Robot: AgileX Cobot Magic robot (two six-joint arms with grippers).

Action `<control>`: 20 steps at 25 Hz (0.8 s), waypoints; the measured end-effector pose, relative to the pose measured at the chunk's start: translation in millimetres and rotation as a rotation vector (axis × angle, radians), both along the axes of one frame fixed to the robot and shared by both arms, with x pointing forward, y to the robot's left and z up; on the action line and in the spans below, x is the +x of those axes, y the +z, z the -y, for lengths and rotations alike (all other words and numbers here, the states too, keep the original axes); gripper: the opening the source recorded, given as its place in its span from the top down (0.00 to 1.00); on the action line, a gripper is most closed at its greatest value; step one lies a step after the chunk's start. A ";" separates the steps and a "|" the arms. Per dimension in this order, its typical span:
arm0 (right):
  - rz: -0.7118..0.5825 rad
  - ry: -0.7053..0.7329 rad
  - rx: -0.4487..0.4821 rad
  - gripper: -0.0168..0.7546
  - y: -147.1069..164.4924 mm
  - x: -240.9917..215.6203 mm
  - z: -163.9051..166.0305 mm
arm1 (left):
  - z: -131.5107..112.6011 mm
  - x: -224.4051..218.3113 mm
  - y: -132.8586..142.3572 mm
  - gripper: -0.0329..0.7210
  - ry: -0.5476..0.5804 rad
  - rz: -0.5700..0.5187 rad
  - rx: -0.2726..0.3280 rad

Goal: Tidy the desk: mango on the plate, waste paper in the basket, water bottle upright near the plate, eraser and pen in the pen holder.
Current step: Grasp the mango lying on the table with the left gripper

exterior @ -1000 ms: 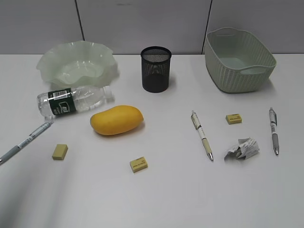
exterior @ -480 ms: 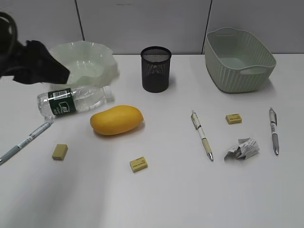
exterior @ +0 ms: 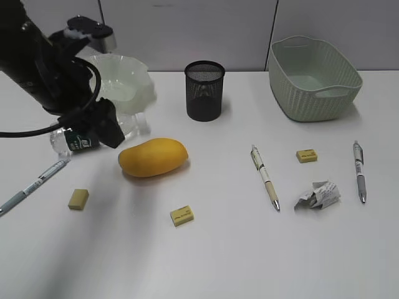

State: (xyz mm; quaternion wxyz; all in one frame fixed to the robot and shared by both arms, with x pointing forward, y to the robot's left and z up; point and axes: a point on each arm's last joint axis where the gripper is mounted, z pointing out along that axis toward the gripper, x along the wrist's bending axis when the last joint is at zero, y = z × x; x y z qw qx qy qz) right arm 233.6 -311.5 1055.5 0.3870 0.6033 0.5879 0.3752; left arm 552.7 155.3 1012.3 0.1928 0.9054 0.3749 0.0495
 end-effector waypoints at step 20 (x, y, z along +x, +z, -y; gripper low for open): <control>0.000 0.000 0.000 0.28 0.0 0.0 0.0 | 30.2 38.6 -71.1 0.06 -0.170 0.029 0.142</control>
